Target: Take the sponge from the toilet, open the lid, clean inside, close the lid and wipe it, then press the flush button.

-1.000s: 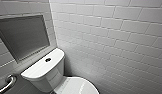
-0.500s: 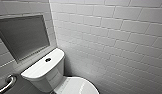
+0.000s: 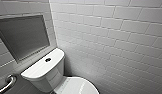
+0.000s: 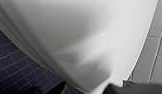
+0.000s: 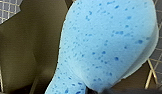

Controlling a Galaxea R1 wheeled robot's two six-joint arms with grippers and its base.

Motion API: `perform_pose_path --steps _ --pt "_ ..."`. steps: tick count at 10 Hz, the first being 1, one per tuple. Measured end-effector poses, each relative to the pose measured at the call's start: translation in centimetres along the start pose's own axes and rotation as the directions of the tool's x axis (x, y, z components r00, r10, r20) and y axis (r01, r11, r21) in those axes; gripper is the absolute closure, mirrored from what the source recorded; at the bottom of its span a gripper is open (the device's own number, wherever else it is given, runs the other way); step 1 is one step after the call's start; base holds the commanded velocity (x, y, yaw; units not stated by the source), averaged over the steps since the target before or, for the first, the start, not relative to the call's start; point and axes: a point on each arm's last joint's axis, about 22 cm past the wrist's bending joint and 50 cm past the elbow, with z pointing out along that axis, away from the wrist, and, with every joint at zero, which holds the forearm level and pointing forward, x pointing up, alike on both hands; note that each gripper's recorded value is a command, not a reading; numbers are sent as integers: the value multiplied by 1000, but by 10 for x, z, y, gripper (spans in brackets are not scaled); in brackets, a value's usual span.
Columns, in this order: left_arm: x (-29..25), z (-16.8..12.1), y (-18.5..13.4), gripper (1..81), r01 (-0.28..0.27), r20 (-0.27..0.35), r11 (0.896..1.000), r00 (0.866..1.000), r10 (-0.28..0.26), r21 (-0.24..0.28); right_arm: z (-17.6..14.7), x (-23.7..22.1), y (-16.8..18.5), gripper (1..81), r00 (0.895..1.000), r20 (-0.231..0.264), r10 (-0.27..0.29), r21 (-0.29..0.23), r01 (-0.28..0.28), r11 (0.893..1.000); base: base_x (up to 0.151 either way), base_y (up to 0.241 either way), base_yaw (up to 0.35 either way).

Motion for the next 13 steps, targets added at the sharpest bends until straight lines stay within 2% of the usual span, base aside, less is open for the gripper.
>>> perform_pose_path --steps 5,8,11,13 --pt "-1 -11 11 10 23 25 999 999 -23 -30 1 1 -3 811 1000 0 0 0 0 1000 0 0 0" --pt "1 -11 12 10 67 19 997 998 -67 -32 2 0 -3 811 1000 0 -1 -5 1 1000 0 0 0" --pt "1 -12 13 10 70 15 997 997 -70 -39 2 0 -3 811 1000 0 -1 -5 1 1000 0 0 0" --pt "-1 -19 19 10 69 23 996 997 -67 -62 3 0 -4 811 1000 -1 -1 -4 1 1000 0 0 0"
